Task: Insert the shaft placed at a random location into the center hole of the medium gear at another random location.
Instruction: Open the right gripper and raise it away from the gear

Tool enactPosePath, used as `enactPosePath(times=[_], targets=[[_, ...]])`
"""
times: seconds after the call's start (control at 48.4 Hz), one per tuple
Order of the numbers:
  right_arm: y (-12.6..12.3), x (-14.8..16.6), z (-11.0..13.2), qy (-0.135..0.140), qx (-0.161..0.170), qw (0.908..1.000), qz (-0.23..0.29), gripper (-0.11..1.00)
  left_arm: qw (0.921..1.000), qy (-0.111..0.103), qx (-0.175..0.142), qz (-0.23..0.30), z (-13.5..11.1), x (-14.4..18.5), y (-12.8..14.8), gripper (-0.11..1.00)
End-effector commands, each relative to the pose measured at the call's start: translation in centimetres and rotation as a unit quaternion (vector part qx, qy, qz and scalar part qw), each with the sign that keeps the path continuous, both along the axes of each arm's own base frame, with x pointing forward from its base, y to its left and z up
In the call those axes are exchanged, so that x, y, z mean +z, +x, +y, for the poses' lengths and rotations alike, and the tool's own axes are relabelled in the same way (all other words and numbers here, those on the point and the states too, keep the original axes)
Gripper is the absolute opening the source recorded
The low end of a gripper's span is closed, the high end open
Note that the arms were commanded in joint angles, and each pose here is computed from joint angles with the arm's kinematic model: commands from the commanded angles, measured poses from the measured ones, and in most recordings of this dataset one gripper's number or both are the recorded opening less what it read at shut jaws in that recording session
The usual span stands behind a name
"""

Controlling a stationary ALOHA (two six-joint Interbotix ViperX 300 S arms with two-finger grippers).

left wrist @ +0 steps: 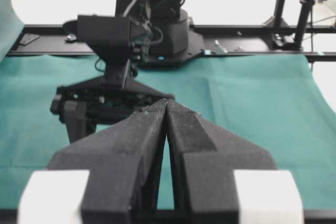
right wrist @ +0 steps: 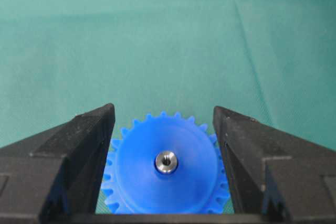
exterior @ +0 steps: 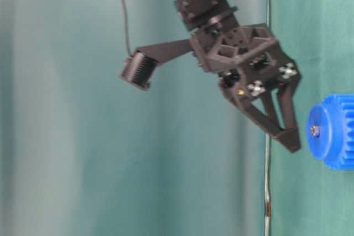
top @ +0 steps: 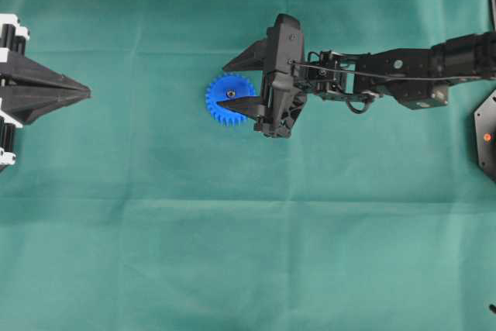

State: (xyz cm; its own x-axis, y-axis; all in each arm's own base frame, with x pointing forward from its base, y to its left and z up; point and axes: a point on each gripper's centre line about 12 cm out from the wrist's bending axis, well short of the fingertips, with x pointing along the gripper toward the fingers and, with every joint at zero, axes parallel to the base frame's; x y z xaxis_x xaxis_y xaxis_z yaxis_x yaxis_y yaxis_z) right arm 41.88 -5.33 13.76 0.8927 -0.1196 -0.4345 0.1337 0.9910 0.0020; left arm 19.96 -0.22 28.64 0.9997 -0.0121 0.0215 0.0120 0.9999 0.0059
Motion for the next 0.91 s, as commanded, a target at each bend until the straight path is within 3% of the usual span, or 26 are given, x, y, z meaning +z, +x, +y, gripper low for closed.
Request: enactPosePath(times=[0.0, 0.393, 0.641, 0.889], targets=[[0.1, 2.9, 0.0, -0.002, -0.001, 0.9996, -0.029, 0.75, 1.0000, 0.000, 0.001, -0.009, 0.0, 0.8, 0.2, 0.00], [-0.9, 6.4, 0.2, -0.004, 0.002, 0.9991, -0.041, 0.75, 1.0000, 0.000, 0.001, -0.010, 0.0, 0.8, 0.2, 0.00], [-1.3, 6.3, 0.3, -0.003, 0.001, 0.9993, -0.038, 0.75, 1.0000, 0.000, 0.001, -0.008, 0.0, 0.7, 0.2, 0.00], [-3.6, 6.1, 0.5, -0.001, 0.000, 0.9995, -0.032, 0.75, 1.0000, 0.000, 0.001, -0.009, 0.0, 0.7, 0.2, 0.00]])
